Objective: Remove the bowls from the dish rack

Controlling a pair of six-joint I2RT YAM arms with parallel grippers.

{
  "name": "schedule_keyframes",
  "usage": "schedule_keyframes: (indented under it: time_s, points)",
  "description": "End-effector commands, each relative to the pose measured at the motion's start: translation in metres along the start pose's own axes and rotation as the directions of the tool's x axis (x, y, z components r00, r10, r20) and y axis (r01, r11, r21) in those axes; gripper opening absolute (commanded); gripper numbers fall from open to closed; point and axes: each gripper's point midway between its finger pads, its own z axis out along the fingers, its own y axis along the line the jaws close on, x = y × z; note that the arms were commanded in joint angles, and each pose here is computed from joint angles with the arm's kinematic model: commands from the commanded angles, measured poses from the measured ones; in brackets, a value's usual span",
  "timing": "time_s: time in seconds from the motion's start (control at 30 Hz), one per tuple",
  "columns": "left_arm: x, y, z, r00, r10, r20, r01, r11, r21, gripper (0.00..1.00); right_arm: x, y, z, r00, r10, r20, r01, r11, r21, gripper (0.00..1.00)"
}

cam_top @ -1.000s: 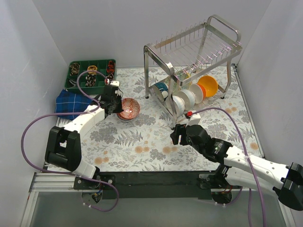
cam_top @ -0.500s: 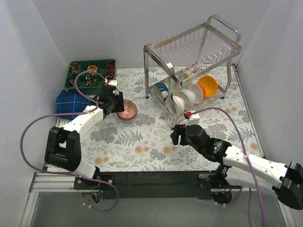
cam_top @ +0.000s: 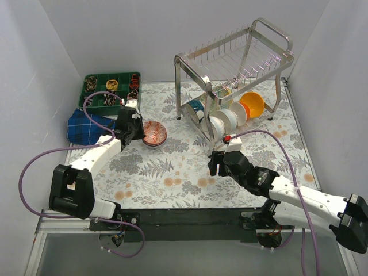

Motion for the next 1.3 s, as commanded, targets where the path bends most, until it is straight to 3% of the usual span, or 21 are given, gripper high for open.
schedule_keyframes:
  time_s: [0.0,0.33,0.8,1.17,1.27]
  points:
    - [-0.006,0.004,-0.002,0.999,-0.036,0.03,0.036,0.999,0.008,0.16,-0.02,0.01,0.0,0.999,0.001,0.035,-0.001,1.0,-0.005,0.75]
    - [-0.001,0.005,0.003,0.999,-0.048,0.007,0.048,0.999,0.014,0.0,-0.015,0.009,0.004,1.0,-0.006,0.019,0.006,1.0,0.003,0.75]
    - [0.016,-0.007,0.012,0.995,-0.071,-0.072,0.077,0.993,0.084,0.0,-0.004,0.007,0.01,1.0,-0.024,-0.02,0.024,1.0,0.02,0.75]
    - [0.016,-0.011,0.011,0.994,-0.085,-0.075,0.093,0.989,0.112,0.0,0.002,0.008,0.013,0.999,-0.021,-0.038,0.021,1.0,0.011,0.75]
    - [0.018,-0.011,0.013,0.993,-0.083,-0.088,0.092,0.99,0.105,0.13,0.001,0.007,0.013,0.999,-0.019,-0.035,0.019,1.0,0.014,0.75]
